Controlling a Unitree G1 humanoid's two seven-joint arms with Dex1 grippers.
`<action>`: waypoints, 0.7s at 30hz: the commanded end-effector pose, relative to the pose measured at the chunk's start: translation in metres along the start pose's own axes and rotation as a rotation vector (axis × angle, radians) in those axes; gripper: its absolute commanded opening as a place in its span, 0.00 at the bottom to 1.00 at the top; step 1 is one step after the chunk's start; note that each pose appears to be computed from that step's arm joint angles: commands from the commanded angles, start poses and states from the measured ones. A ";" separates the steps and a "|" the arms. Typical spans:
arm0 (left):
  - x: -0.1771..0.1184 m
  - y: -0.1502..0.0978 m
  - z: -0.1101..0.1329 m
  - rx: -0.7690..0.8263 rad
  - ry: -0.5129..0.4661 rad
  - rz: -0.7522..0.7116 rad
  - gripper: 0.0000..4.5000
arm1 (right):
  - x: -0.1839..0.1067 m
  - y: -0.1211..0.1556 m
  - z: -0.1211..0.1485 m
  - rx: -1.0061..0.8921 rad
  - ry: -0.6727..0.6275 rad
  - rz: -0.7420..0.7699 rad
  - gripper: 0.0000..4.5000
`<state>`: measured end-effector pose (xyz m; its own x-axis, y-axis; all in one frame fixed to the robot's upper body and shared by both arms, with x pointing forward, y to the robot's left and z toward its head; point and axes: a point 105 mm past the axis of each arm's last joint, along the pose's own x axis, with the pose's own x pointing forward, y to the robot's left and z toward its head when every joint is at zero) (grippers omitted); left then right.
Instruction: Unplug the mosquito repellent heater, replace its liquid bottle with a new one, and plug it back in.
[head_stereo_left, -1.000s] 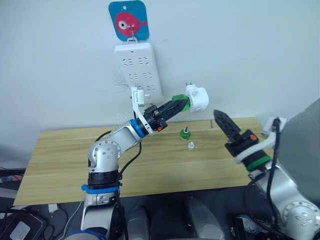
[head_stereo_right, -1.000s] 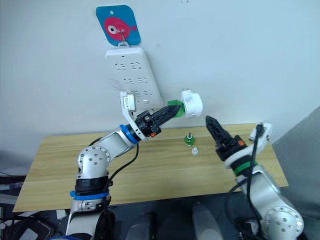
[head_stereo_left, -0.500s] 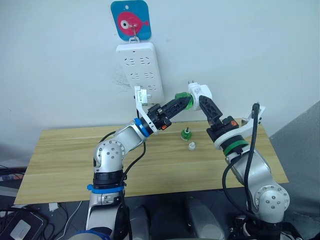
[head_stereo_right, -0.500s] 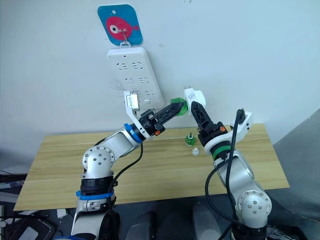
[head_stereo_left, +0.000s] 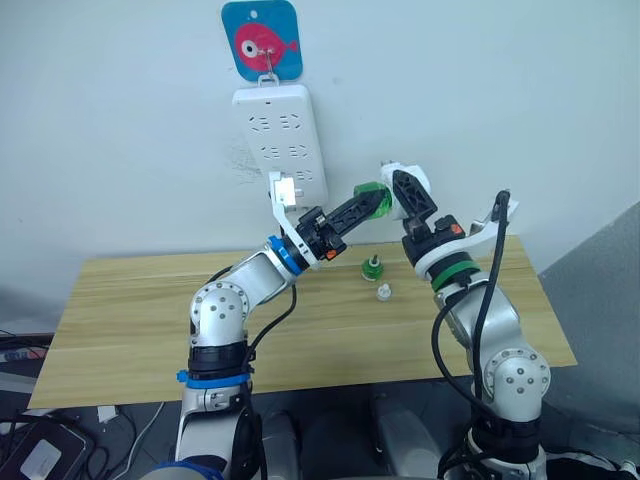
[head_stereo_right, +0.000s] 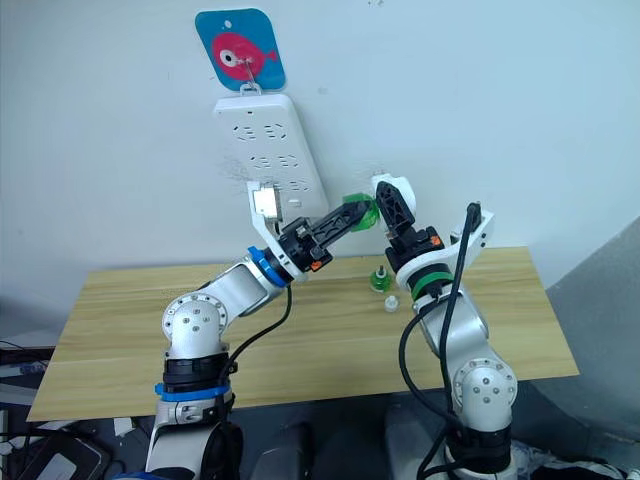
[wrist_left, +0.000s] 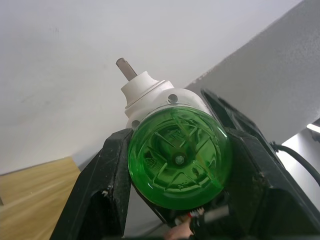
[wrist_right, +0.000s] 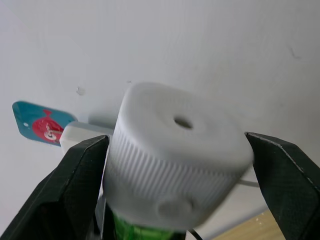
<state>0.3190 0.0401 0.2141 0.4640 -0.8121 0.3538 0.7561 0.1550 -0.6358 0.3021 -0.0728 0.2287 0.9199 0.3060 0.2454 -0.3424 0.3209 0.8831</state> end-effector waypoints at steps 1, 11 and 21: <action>0.000 -0.015 0.004 0.019 -0.013 -0.068 0.52 | 0.002 0.015 0.003 0.062 -0.036 0.068 1.00; -0.004 -0.010 0.002 0.020 -0.010 -0.066 0.52 | 0.003 0.019 -0.003 0.103 -0.026 0.085 0.70; 0.001 -0.025 0.004 0.035 0.014 -0.084 0.52 | 0.003 0.020 -0.005 0.084 -0.013 0.097 0.70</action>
<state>0.3130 0.0444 0.2159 0.4475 -0.8180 0.3615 0.7636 0.1391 -0.6305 0.3040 -0.0709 0.2347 0.9108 0.2964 0.2876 -0.3679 0.2660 0.8910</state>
